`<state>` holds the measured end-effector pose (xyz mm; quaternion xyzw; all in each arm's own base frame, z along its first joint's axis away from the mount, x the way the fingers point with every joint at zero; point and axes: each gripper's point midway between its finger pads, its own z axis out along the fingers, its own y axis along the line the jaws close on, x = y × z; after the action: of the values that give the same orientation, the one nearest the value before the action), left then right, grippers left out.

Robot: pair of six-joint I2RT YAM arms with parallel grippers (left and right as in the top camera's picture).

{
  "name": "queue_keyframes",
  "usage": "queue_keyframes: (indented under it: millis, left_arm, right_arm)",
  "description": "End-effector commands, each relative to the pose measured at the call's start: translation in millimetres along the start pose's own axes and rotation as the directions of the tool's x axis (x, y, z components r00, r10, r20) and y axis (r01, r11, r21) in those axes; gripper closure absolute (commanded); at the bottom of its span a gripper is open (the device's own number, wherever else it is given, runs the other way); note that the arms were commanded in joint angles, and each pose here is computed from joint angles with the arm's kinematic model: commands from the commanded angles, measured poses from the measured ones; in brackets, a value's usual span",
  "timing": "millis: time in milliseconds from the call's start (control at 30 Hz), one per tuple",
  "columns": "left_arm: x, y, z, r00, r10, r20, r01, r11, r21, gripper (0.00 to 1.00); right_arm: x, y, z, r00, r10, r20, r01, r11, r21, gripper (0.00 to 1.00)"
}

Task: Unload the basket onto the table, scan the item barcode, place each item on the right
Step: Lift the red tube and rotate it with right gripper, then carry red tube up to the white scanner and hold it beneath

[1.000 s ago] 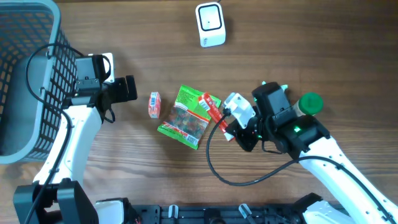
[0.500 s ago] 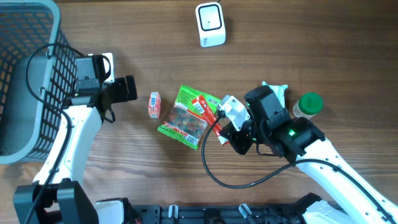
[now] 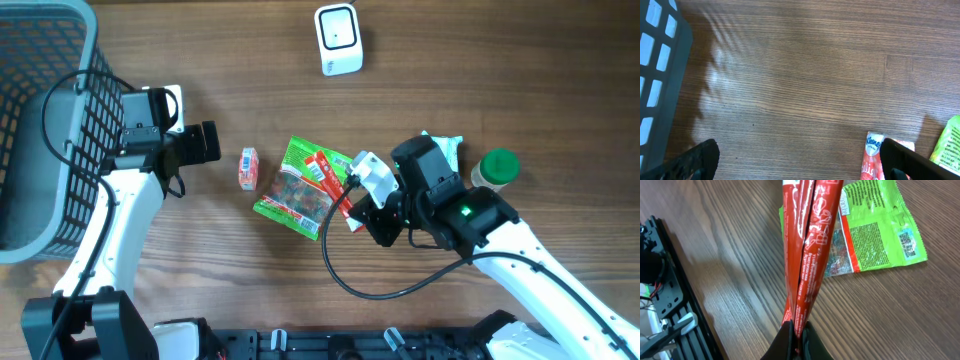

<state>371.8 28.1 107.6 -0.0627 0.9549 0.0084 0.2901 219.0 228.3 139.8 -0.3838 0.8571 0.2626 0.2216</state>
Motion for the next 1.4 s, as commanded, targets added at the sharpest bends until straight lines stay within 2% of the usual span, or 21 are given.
queue_keyframes:
  millis: [0,67,233,400,467,533,633,767,833,967,1133,1167,1367]
  left_arm:
    - [-9.6,2.5,-6.7,1.000,0.000,0.031,0.000,1.000,-0.007,0.00]
    - [-9.6,2.5,-6.7,1.000,0.000,0.031,0.000,1.000,-0.007,0.00]
    - [-9.6,2.5,-6.7,1.000,0.000,0.031,0.000,1.000,-0.007,0.00]
    - [-9.6,2.5,-6.7,1.000,0.000,0.031,0.000,1.000,-0.007,0.00]
    - [-9.6,2.5,-6.7,1.000,0.000,0.031,0.000,1.000,-0.007,0.00]
    - [-9.6,2.5,-6.7,1.000,0.000,0.031,0.000,1.000,-0.007,0.00]
    - [-9.6,2.5,-6.7,1.000,0.000,0.031,0.000,1.000,-0.007,0.00]
    - [-9.6,2.5,-6.7,1.000,0.000,0.031,0.000,1.000,-0.007,0.00]
    - [-9.6,2.5,-6.7,1.000,0.000,0.031,0.000,1.000,-0.007,0.00]
    - [-9.6,2.5,-6.7,1.000,0.000,0.031,0.000,1.000,-0.007,0.00]
    - [-9.6,2.5,-6.7,1.000,0.000,0.031,0.000,1.000,-0.007,0.00]
    - [-9.6,2.5,-6.7,1.000,0.000,0.031,0.000,1.000,-0.007,0.00]
    - [-9.6,2.5,-6.7,1.000,0.000,0.031,0.000,1.000,-0.007,0.00]
  right_arm:
    - [-7.0,-8.6,0.2,0.999,0.042,0.014,-0.043,0.998,0.046,0.96]
    - [-24.1,-27.4,-12.1,0.998,0.034,0.048,-0.042,0.984,0.171,0.96]
    - [-77.9,-37.9,-63.5,0.993,-0.002,0.115,-0.028,0.967,0.254,0.96]
    - [-124.6,-60.8,-114.8,0.997,0.059,0.039,-0.069,0.941,0.332,0.96]
    - [-151.1,-83.6,-132.8,0.996,0.083,0.040,-0.092,0.888,0.451,0.96]
    - [-169.9,-98.6,-135.2,0.999,0.048,0.026,-0.054,0.850,0.524,0.96]
    - [-168.5,-132.0,-118.5,0.997,0.061,-0.051,-0.010,0.736,0.677,0.96]
    - [-157.5,-181.9,-72.7,0.974,0.107,-0.200,0.106,0.565,0.818,0.96]
    - [-153.0,-217.2,-49.1,0.950,0.129,-0.283,0.208,0.414,0.886,0.96]
    - [-151.5,-260.4,-3.9,0.897,0.119,-0.426,0.393,0.229,0.891,0.96]
    - [-167.7,-296.8,24.9,0.841,0.122,-0.527,0.532,-0.019,0.846,0.96]
    - [-178.0,-304.0,38.1,0.836,0.087,-0.543,0.547,-0.044,0.836,0.96]
    - [-173.5,-299.9,77.8,0.775,-0.001,-0.632,0.631,0.045,0.774,0.96]
